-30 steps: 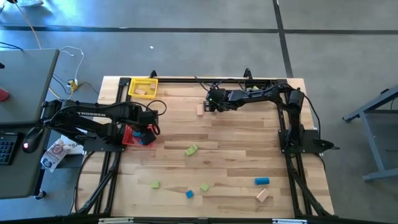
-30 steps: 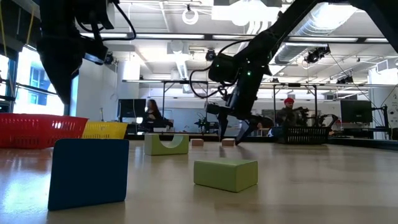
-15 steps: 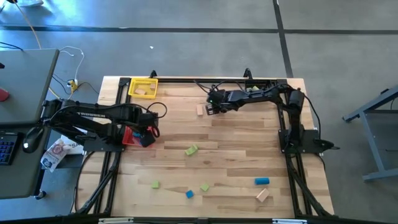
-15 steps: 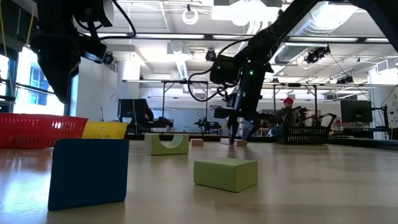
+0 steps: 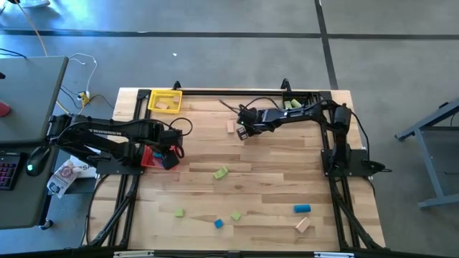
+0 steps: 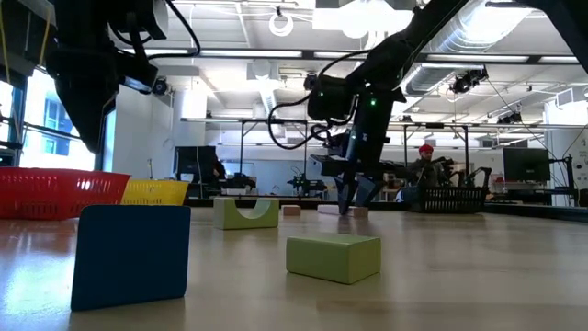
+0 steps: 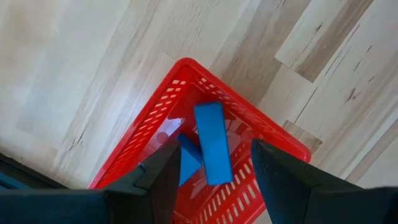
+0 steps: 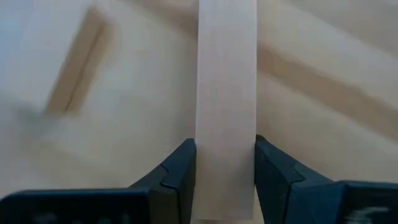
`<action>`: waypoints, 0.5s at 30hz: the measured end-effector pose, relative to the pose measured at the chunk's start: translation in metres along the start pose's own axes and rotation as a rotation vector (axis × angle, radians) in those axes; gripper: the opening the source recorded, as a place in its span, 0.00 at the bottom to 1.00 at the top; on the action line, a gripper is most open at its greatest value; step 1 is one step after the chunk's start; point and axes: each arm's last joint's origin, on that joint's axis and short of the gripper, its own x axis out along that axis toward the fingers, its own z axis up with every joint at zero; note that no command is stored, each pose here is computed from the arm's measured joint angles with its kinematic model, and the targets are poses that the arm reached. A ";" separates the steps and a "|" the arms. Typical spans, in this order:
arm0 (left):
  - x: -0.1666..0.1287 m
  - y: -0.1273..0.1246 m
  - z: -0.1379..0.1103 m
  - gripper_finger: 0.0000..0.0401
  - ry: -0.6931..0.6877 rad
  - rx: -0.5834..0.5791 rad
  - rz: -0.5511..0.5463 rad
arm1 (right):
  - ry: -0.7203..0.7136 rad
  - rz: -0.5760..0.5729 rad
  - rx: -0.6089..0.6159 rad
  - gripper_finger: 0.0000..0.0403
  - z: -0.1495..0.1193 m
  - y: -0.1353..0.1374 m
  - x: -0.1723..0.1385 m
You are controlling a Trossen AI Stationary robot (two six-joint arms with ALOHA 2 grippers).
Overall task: Sort & place blocks by color
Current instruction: Put the brown block into the yellow bin
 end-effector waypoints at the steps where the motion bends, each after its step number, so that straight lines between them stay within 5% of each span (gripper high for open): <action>1: 0.000 0.000 0.000 0.45 -0.002 0.000 -0.001 | -0.002 0.010 -0.018 0.26 -0.002 0.003 -0.002; 15: -0.004 -0.014 0.023 0.45 -0.213 -0.020 -0.202 | -0.133 0.204 -0.271 0.26 -0.031 0.046 -0.061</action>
